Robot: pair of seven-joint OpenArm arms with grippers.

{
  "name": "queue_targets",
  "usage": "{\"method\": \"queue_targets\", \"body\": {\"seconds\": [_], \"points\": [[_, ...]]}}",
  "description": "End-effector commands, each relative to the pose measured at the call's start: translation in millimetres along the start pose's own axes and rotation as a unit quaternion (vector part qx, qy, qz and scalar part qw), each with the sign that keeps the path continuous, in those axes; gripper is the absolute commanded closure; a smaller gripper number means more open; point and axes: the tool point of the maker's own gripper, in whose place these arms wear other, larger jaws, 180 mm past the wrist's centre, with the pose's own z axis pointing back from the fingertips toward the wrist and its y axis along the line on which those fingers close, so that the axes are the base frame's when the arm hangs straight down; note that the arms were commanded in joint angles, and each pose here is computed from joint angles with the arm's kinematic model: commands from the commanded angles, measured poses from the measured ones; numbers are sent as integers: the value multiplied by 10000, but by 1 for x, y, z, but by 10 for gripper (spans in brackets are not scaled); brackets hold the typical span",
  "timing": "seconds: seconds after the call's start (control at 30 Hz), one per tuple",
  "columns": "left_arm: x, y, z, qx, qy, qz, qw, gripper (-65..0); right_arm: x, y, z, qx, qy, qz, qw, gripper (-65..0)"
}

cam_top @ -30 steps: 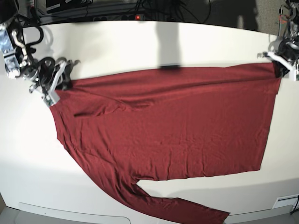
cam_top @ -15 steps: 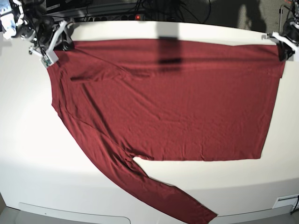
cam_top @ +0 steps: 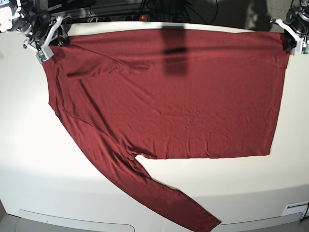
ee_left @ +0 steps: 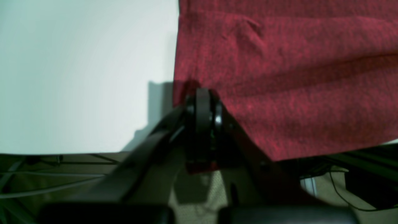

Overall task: Fold the T-shirt properly
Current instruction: 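Pull the shirt edge back toward the robot with both grippers, stretching it flat, then release the shirt with the left gripper and move it along the shirt's side edge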

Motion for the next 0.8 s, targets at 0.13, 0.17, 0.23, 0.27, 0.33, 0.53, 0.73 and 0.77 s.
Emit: {"method": "queue_targets", "body": {"seconds": [0.13,0.17,0.23,0.27,0.33,0.53,0.73,0.77], "points": [[2,-7,3,-118,82,-175,9997,0,-28,-4,4,-109,620,111,9980,0],[5,-7,3,-106,37,-184,9998,0,-27,-4,4,-108,592,120,9981,0],[11,-5,4,-21,-39,-195,9998,0,-20,-3,5,-112,472,169,9987,0],[16,-3,4,34,-90,-205,9997,0,-14,-3,6,-124,400,208,9989,0],[26,-1,6,130,-219,-232,9994,0,-2,-4,10,-172,244,305,9991,0],[72,22,22,556,-815,-379,9944,0,46,-11,28,-430,-363,628,9964,0],[103,52,36,1020,-1202,-395,9867,0,72,-18,32,-570,-655,754,9934,0],[105,53,36,1045,-1234,-391,9861,0,77,-21,33,-609,-717,762,9927,0]]}}
